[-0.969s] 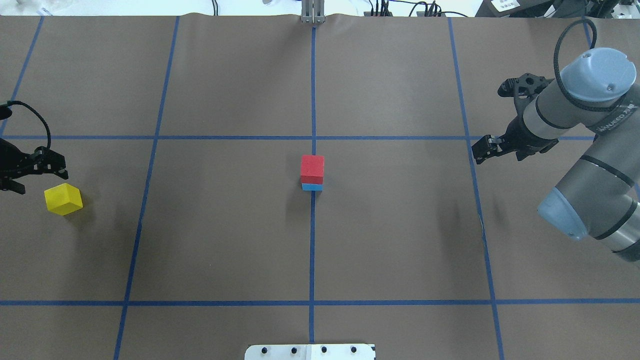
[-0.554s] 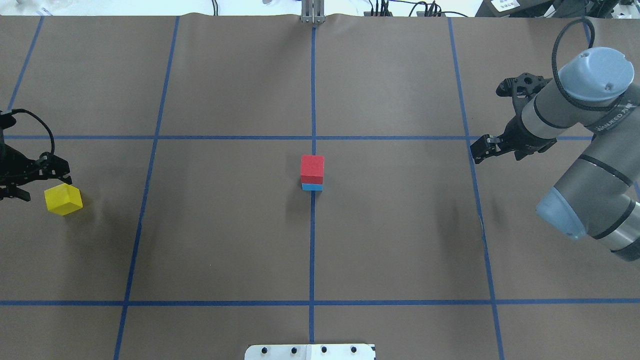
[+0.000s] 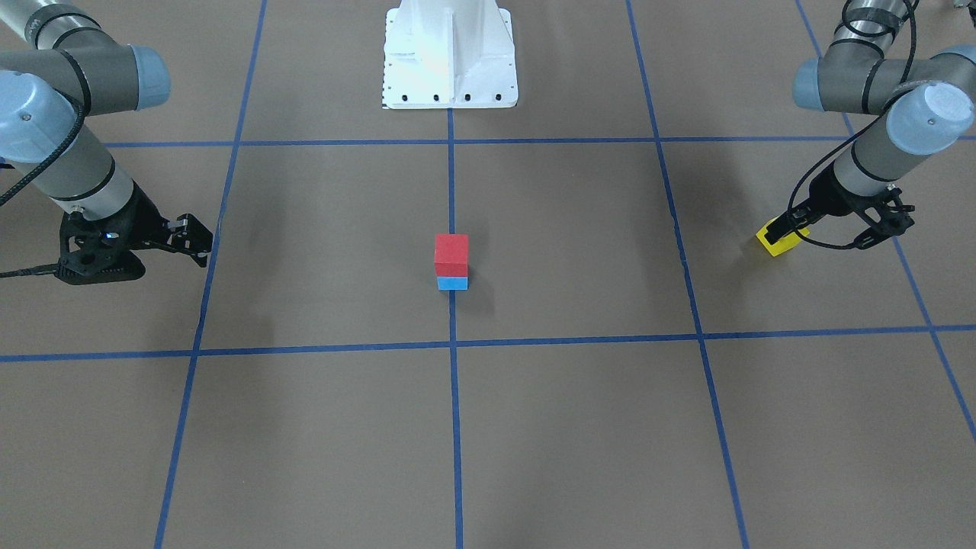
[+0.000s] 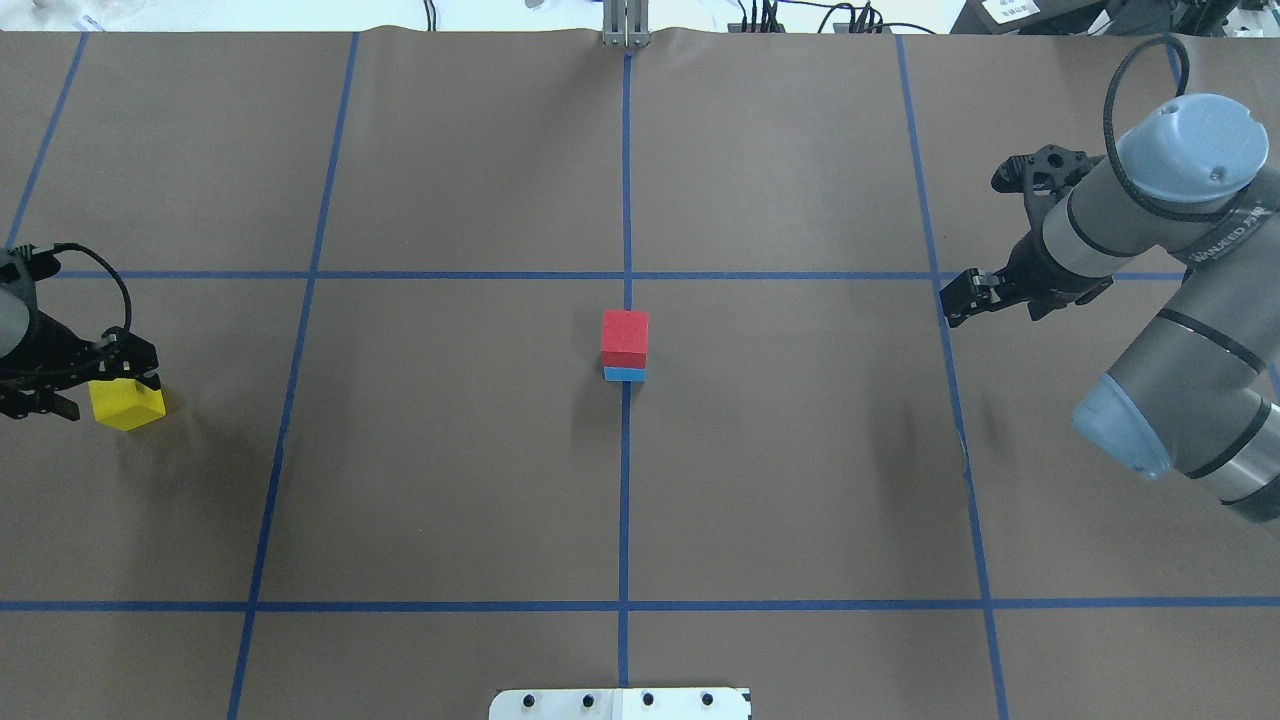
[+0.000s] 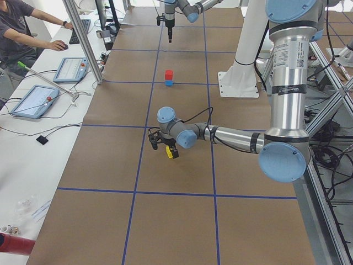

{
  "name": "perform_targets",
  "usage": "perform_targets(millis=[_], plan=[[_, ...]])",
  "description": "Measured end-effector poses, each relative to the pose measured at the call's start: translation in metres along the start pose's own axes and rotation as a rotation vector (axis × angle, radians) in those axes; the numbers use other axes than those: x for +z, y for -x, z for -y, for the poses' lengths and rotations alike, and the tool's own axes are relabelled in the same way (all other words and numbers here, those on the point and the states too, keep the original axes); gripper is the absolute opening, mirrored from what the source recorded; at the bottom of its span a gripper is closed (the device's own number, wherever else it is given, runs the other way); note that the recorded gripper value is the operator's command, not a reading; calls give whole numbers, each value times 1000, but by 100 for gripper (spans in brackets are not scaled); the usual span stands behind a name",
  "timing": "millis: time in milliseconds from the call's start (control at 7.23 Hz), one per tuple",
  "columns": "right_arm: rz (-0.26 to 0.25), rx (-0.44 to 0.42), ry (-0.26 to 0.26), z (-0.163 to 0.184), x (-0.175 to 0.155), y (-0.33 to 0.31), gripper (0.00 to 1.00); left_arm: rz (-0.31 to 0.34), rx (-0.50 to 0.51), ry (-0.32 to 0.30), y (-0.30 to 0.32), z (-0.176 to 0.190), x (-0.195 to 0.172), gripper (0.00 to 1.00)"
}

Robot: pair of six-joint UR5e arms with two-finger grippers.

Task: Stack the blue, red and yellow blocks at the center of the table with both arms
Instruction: 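Lower the left gripper onto the yellow cube and close it, then carry the yellow cube with the left gripper above the red cube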

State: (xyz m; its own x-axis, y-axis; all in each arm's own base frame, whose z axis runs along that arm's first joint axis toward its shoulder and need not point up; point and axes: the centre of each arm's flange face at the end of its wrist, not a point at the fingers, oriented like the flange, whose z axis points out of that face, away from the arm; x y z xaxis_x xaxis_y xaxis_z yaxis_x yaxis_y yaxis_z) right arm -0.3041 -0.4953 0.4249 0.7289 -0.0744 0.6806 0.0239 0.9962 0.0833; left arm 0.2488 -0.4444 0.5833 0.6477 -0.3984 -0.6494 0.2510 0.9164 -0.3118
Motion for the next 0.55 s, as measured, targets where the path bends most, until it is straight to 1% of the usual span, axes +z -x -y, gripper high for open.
perform_targets(millis=[277, 415, 554], plan=[[-1, 1, 1, 0, 1, 0, 100, -18, 25, 4, -8, -5, 1, 0], [-1, 1, 1, 0, 1, 0, 100, -41, 41, 10, -22, -7, -5, 0], [-1, 1, 1, 0, 1, -1, 100, -90, 71, 32, -51, -15, -24, 0]])
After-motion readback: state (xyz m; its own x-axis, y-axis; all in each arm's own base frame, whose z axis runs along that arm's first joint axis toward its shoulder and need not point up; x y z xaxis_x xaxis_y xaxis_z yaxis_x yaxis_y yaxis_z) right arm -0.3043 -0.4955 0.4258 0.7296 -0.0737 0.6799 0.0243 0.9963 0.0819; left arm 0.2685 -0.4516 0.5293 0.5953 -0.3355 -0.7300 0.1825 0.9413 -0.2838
